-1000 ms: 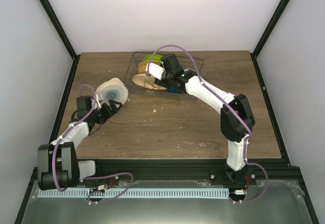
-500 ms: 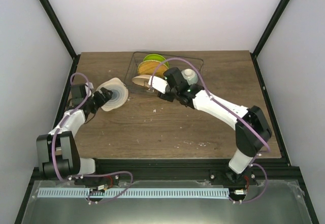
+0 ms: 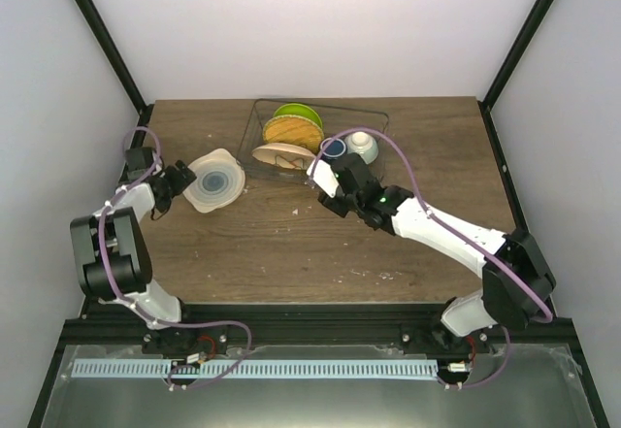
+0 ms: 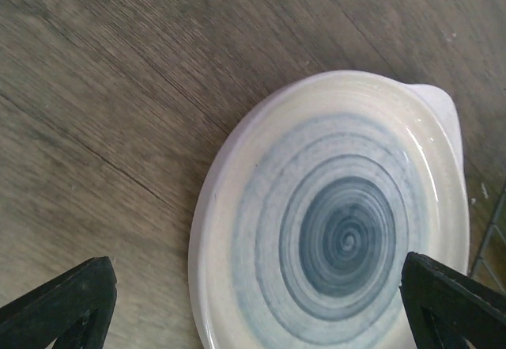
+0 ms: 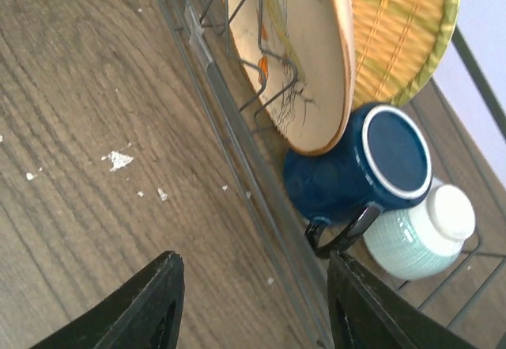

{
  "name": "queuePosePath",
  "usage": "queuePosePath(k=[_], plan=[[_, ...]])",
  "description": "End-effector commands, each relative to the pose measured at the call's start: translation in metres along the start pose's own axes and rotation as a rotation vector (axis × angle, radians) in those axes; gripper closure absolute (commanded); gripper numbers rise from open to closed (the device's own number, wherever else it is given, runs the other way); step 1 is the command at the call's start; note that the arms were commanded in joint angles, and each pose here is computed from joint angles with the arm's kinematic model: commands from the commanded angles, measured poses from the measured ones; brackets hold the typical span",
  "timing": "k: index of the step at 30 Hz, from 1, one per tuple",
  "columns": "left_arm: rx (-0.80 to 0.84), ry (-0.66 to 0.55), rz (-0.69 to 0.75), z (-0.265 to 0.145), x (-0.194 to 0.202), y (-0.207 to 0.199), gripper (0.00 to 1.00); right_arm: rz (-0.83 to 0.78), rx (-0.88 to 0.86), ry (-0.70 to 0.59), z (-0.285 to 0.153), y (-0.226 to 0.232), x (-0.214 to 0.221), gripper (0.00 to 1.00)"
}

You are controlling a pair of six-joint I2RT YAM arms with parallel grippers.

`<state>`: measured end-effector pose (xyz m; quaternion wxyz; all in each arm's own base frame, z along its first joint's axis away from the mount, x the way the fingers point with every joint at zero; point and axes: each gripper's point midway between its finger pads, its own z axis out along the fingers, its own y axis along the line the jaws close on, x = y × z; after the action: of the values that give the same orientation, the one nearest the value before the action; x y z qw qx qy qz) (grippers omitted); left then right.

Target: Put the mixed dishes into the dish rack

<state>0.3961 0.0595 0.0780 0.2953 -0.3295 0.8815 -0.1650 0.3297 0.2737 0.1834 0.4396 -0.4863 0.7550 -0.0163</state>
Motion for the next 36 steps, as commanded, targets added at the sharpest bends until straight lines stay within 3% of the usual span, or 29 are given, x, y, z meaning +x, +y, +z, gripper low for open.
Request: queuePosePath(k=[1,11,15,27,34,36], plan=[[-0.046,0.018,0.009,0.013,-0.007,0.006,0.0,0.106,0.015,-0.015,-0.015,-0.001,0.001,0.49],[-0.107,0.065,0.048,0.047,-0.007,0.002,0.02,0.152,0.012,0.005,-0.021,0.005,0.009,0.52],[-0.136,0.088,0.092,0.059,-0.006,-0.009,0.08,0.157,0.023,0.016,-0.022,0.004,0.014,0.52],[-0.244,0.142,0.139,0.068,0.008,0.015,0.66,0.16,0.035,0.012,-0.025,0.003,0.017,0.52],[-0.187,0.177,0.107,0.066,0.034,0.021,1.0,0.178,0.008,0.019,-0.02,0.01,0.02,0.52],[-0.168,0.18,0.1,0.061,0.043,0.023,1.0,0.189,-0.01,0.018,-0.018,0.013,0.02,0.53]])
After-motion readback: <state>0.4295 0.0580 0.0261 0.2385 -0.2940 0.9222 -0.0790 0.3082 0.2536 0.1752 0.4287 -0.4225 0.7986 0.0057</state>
